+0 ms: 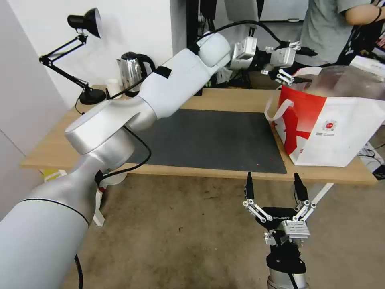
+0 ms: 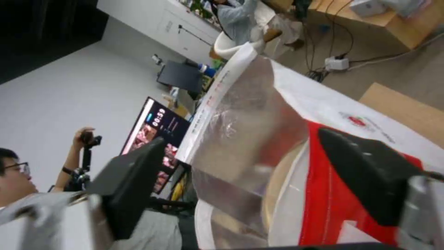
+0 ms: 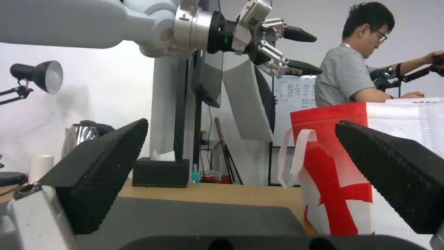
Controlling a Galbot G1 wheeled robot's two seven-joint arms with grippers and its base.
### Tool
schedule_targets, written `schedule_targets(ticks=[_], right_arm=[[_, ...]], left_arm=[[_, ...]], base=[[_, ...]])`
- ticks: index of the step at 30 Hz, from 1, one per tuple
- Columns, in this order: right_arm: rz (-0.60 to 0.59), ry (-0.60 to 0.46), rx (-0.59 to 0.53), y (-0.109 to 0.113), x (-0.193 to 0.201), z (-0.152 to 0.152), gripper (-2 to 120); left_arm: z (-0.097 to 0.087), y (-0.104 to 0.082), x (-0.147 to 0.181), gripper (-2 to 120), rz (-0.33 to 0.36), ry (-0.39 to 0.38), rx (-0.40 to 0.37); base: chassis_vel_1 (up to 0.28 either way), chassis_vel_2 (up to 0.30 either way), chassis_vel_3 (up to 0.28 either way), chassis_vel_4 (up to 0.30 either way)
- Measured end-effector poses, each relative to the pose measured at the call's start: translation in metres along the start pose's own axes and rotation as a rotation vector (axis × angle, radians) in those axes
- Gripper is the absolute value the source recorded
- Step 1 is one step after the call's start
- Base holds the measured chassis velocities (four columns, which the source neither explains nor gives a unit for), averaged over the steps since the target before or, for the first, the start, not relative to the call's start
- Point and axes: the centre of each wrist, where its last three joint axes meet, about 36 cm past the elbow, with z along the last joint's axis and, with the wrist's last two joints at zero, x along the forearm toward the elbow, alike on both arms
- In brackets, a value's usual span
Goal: Pick up the trash from the table and place it into the takeout bag.
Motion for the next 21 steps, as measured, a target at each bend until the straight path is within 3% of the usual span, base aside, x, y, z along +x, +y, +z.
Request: schedule_targets(ticks=[5,17,21], right_arm=[[0.000,0.000,0.000,0.000,0.000,0.000,100],[0.000,0.000,0.000,0.000,0.000,0.000,100],[0.000,0.000,0.000,0.000,0.000,0.000,100]], left_arm=[[0.001,0.001,0.007,99,-0.004,-0.009,0.000],[-0.003,0.006,0.055,100,-0.053,-0.008,0.019],[-0.002,-0.002,0.070,100,-0.075,-0.013,0.049]], base=[[0.000,0.000,0.000,0.000],[0.000,0.000,0.000,0.000],[0.000,0.000,0.000,0.000]])
